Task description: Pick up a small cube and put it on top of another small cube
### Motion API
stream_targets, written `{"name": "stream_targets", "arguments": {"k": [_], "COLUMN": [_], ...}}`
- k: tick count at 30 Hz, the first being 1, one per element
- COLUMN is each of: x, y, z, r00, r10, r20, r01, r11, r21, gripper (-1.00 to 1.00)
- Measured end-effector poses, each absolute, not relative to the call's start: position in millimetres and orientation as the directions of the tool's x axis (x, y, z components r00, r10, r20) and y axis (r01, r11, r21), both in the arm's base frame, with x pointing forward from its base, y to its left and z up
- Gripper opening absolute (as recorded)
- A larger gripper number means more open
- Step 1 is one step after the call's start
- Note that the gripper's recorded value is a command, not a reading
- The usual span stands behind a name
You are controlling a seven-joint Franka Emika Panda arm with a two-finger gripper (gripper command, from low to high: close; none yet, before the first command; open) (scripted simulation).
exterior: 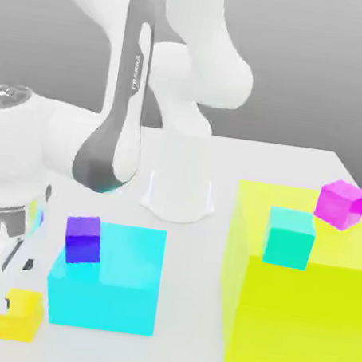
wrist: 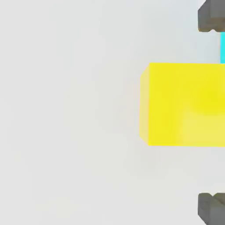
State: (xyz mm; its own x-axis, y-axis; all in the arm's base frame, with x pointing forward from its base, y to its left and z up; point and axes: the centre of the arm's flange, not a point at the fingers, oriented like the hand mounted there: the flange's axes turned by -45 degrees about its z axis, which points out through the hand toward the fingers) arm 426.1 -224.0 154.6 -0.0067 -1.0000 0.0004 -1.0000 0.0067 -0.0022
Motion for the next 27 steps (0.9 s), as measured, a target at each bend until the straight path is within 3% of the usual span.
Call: {"name": "stream_targets", "arguments": {"k": [1,8,12,15,21,27], "x": [425,425,426,444,496,487], "y": [-224,-224,-224,-231,-109,24], "z": [142,139,182,232,334,427], "r00": [-0.007,-0.008,-0.009,0.034,0.235,0.406], "r10": [-1.0,-1.0,-1.0,-0.998,-0.97,-0.912], "r20": [0.0,0.001,0.0,0.048,0.068,0.053], "r01": [-1.0,-1.0,-1.0,-0.999,-0.97,-0.912], "r11": [0.007,0.008,0.009,-0.035,-0.238,-0.408], "r21": [-0.001,-0.003,-0.003,-0.035,-0.042,-0.04], "gripper": [-1.0,-1.0,-1.0,-1.0,-1.0,-1.0]}}
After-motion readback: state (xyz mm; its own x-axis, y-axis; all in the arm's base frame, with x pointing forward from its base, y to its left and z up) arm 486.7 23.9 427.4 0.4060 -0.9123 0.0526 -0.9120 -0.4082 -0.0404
